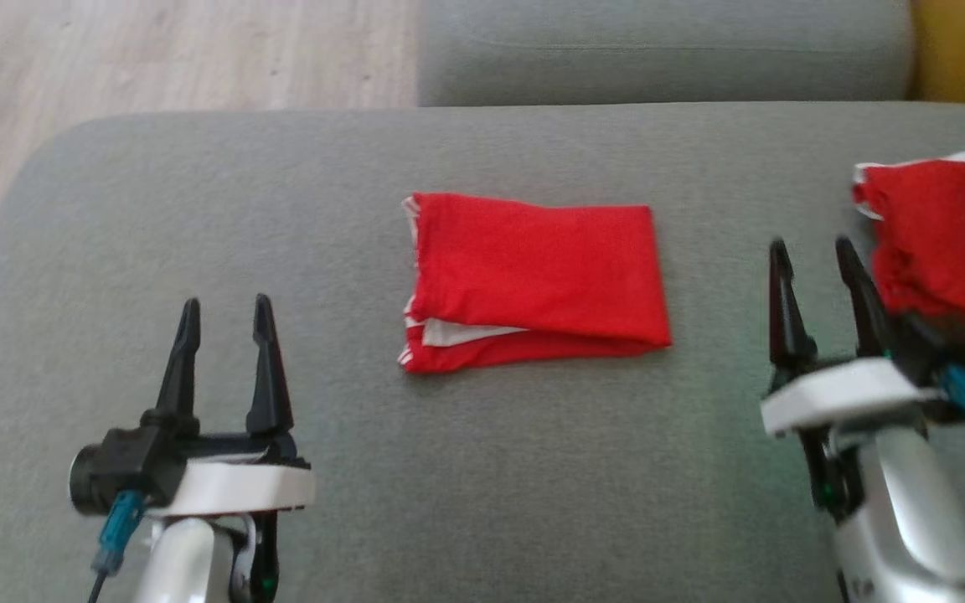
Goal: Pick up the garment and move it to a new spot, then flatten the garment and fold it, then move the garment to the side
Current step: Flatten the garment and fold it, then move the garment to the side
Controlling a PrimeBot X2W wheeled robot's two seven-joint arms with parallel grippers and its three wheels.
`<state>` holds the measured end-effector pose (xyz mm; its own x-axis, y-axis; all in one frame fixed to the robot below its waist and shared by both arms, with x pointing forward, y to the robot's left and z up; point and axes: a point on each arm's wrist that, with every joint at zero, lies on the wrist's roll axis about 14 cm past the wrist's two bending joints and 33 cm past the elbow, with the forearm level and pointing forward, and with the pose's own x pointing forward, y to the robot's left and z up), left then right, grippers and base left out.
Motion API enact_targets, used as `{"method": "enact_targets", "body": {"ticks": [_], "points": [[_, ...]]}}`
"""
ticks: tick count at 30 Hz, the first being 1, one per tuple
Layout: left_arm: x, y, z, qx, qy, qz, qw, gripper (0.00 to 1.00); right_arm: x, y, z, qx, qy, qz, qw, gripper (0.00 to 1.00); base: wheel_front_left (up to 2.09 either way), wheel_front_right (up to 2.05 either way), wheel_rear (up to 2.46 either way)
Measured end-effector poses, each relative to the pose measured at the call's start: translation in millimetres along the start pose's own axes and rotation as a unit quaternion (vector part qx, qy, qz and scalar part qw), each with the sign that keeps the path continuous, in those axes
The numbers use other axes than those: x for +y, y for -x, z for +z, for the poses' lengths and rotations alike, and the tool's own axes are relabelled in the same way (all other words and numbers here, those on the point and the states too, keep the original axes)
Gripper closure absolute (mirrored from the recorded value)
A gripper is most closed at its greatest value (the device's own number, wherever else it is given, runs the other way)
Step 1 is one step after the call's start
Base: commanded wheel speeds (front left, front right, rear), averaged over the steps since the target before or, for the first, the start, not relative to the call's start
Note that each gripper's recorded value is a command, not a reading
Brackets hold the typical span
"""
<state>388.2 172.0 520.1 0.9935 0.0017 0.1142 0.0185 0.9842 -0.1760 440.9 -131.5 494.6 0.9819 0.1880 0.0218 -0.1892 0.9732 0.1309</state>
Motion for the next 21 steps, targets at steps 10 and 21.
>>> {"method": "enact_targets", "body": {"ticks": [10,21], "points": [[-17,-7,-6,0.006,0.008,-0.024,1.0,0.0,-22,36,3,-0.013,-0.007,-0.039,0.999,0.0,0.0,0.0,0.0],[-18,-6,-2,0.001,0.008,-0.026,1.0,0.0,-20,36,10,-0.022,-0.006,-0.036,0.999,0.0,0.0,0.0,0.0]]}}
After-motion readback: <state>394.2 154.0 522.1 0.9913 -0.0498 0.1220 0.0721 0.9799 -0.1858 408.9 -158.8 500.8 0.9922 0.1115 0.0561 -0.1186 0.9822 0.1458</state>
